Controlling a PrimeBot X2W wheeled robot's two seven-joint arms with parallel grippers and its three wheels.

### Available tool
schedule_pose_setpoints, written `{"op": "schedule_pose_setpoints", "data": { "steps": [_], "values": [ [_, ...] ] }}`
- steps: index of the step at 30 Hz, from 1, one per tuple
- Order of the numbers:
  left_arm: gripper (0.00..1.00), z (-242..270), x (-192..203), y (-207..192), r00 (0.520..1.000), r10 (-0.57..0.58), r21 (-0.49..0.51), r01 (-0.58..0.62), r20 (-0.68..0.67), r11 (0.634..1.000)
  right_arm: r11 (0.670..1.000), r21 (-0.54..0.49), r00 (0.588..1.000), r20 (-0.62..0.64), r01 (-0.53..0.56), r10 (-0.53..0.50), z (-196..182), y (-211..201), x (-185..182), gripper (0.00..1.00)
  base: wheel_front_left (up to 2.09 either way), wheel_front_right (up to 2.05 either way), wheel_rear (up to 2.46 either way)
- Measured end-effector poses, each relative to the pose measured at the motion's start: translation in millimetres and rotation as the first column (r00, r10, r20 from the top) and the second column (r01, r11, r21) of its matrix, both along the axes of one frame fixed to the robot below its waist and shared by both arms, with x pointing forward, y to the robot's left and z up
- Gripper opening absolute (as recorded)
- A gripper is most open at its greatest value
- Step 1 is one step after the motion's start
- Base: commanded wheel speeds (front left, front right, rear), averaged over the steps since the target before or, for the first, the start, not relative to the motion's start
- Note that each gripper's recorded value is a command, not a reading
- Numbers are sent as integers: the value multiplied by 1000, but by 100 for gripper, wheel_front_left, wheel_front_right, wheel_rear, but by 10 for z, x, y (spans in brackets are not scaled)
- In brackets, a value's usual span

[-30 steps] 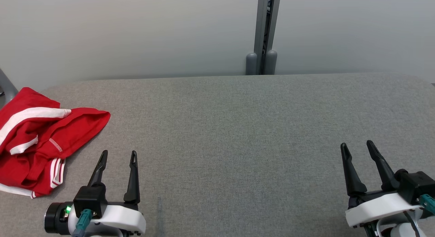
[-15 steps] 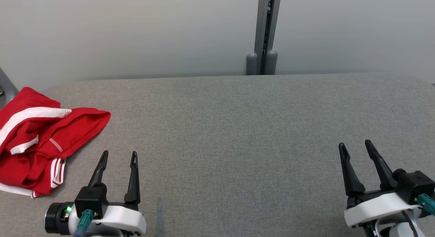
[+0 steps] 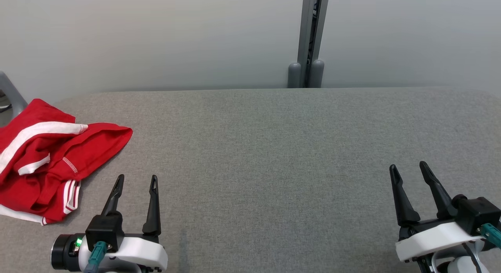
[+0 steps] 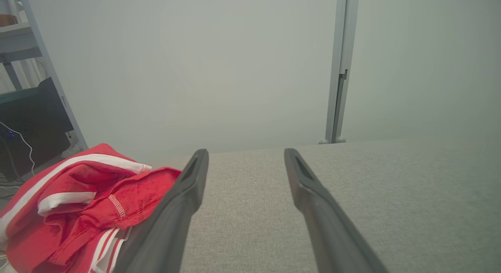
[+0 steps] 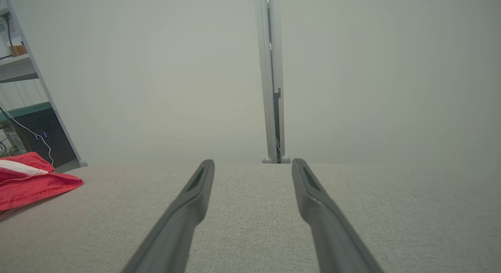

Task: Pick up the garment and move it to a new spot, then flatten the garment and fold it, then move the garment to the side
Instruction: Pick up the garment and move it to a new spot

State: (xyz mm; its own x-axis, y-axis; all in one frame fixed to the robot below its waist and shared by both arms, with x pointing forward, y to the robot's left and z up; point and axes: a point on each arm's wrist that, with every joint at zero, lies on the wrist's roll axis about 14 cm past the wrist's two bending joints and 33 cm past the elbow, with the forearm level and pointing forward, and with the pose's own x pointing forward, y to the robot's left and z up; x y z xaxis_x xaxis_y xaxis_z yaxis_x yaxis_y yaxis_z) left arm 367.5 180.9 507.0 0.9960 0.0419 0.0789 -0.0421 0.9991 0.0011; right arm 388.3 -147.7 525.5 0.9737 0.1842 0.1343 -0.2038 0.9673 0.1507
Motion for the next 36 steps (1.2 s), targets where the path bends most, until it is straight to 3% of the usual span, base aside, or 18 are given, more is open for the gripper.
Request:
{"op": "schedule_pose_setpoints", "data": {
  "steps": [20, 36],
  "values": [
    [100, 6, -297, 484, 989, 148, -5, -148, 3, 989, 988, 19, 988, -2, -156, 156, 3, 559, 128, 100, 0, 0, 0],
    [100, -14, -819, 1062, 938, 346, -14, -346, 0, 938, 938, 27, 938, -10, -346, 347, -17, 1291, 180, 100, 0, 0, 0]
  ]
}}
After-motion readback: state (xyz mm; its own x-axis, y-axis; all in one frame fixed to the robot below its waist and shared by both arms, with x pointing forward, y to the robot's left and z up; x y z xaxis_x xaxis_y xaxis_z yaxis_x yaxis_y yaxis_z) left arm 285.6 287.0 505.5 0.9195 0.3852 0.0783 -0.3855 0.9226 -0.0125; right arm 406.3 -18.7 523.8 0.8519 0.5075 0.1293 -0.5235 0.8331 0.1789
